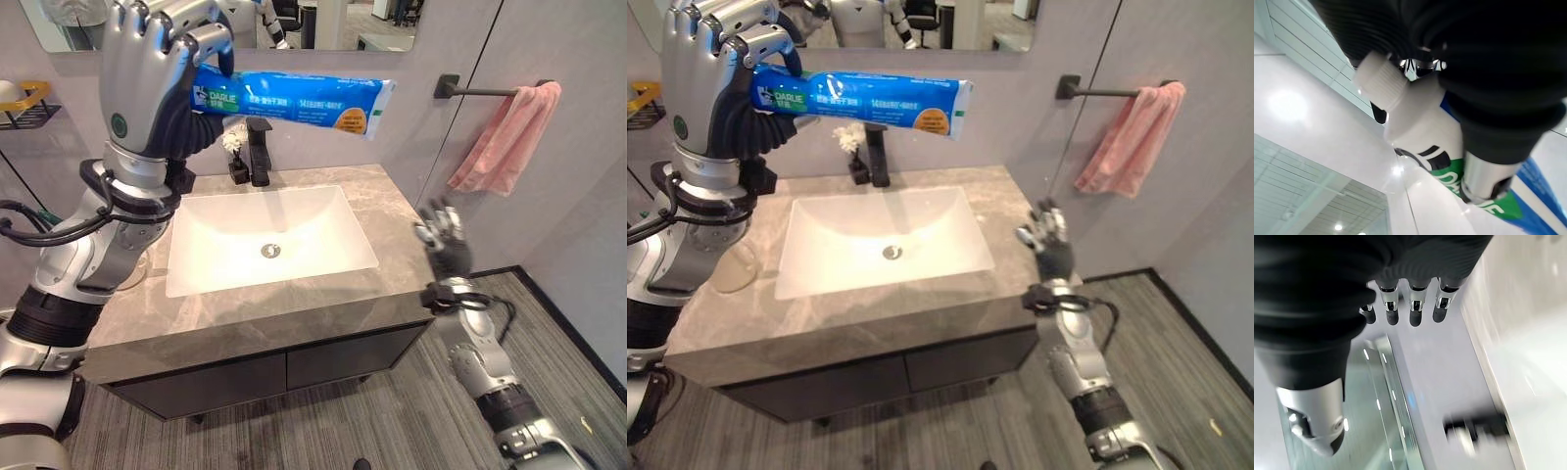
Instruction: Put brush and paste in cup on sink, flatten towel.
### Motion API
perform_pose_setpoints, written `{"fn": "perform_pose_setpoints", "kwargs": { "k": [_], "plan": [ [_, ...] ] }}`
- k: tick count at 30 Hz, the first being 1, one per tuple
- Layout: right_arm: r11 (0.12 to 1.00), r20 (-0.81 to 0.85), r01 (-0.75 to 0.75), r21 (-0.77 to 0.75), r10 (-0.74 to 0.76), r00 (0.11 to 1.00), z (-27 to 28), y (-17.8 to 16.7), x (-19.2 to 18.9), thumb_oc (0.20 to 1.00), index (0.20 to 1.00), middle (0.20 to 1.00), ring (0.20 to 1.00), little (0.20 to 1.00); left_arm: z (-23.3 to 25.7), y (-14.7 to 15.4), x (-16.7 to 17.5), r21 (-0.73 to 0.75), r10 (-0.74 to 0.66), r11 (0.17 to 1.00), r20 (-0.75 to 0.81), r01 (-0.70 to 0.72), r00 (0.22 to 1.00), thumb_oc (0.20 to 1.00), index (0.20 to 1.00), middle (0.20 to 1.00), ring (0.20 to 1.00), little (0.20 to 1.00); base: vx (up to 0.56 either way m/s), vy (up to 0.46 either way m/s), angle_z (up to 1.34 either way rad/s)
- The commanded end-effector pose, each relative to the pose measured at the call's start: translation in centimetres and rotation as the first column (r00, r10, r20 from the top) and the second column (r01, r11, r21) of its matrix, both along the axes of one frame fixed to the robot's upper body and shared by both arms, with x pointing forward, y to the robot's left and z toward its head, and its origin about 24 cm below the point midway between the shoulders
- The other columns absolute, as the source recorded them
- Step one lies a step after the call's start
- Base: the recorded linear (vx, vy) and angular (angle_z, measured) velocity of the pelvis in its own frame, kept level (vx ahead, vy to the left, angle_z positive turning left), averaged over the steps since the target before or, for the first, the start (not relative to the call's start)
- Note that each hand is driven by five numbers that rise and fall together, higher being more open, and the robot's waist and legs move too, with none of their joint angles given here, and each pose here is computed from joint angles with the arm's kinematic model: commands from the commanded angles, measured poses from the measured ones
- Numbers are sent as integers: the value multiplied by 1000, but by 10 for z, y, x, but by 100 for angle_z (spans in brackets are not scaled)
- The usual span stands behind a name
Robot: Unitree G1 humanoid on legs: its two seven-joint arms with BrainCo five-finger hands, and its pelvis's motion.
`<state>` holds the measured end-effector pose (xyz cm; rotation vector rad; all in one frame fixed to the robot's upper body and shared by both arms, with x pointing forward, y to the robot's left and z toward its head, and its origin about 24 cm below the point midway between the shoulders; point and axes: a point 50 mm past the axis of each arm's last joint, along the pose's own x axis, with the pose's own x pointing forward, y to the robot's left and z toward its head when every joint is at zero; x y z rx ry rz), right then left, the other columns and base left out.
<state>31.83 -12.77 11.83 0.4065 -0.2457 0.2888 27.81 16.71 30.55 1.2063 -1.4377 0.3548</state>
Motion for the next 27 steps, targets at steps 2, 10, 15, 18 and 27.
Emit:
{"fn": "perform_pose_setpoints", "kwargs": {
  "k": [2,10,15,18,27],
  "plan": [
    [968,289,-224,111,184,940,76,44,4,1000,1000,1000,1000,1000,35,-2,-5,-68,-7,998,115,15,993,200,200,200,200,200,15,16,1],
    [883,489,-419,213,275,828,127,86,-15,1000,1000,1000,1000,1000,21,-8,0,-84,-32,996,83,39,996,200,200,200,200,200,0,21,6],
    [850,544,-448,277,246,802,148,93,-18,1000,1000,1000,1000,1000,11,-11,-1,-94,-67,993,58,72,996,200,200,200,200,200,1,11,14],
    [842,560,-446,303,222,798,155,92,-19,1000,1000,1000,1000,1000,8,-13,-1,-94,-83,992,47,88,995,200,200,200,200,200,1,10,10],
    [657,655,-540,526,92,750,190,94,-32,1000,1000,1000,1000,1000,-19,-26,2,-167,-171,972,-33,163,985,200,200,200,200,200,7,14,8]
  ]
}}
